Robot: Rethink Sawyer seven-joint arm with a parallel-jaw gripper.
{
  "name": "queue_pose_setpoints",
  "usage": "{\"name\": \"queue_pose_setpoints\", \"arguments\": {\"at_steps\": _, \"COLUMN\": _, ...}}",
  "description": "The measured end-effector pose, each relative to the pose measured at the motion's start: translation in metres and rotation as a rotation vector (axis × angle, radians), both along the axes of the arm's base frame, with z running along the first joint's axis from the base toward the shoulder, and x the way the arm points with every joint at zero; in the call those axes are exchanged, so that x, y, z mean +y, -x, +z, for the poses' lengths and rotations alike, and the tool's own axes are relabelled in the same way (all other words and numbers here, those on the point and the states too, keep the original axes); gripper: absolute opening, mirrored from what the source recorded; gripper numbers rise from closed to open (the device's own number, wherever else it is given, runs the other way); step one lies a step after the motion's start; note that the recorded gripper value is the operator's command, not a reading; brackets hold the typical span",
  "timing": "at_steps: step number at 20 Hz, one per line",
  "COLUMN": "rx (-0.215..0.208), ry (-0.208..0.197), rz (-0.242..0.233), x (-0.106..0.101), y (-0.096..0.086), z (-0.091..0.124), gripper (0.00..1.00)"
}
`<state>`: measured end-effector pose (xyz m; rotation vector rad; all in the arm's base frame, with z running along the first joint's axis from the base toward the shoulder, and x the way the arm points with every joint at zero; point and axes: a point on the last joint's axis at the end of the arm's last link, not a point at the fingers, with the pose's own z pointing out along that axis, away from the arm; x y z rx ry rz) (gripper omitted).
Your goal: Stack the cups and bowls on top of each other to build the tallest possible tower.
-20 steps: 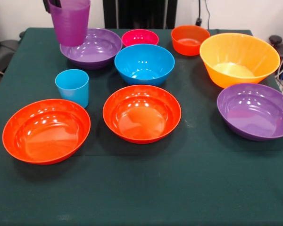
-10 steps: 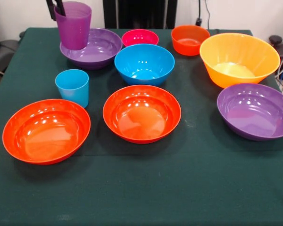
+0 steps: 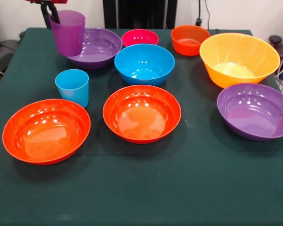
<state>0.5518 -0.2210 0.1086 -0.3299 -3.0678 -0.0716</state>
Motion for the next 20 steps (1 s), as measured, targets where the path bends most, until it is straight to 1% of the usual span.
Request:
{"name": "queue_pose_setpoints", "arguments": {"at_steps": 4, "rx": -0.005, "ry": -0.011, "rz": 0.023, "x": 0.002, "y": 0.0, "z": -0.007, "gripper": 0.0}}
{"name": "queue_pose_setpoints", "arguments": {"at_steps": 5, "rx": -0.006, "ry": -0.019, "rz": 0.036, "x": 0.004, "y": -0.001, "z": -0.011, "gripper": 0.0}}
{"name": "queue_pose_setpoints", "arguments": {"at_steps": 9, "rx": -0.014, "ry": -0.038, "rz": 0.063, "x": 0.011, "y": -0.004, "z": -0.017, "gripper": 0.0}}
{"name": "queue_pose_setpoints", "arguments": {"at_steps": 14, "rx": -0.023, "ry": -0.054, "rz": 0.105, "x": 0.023, "y": -0.009, "z": -0.024, "gripper": 0.0}}
{"name": "queue_pose_setpoints", "arguments": {"at_steps": 17, "rx": -0.03, "ry": -0.071, "rz": 0.137, "x": 0.035, "y": -0.012, "z": -0.031, "gripper": 0.0}}
{"name": "queue_pose_setpoints", "arguments": {"at_steps": 20, "rx": -0.035, "ry": -0.08, "rz": 0.157, "x": 0.042, "y": -0.014, "z": -0.034, "gripper": 0.0}}
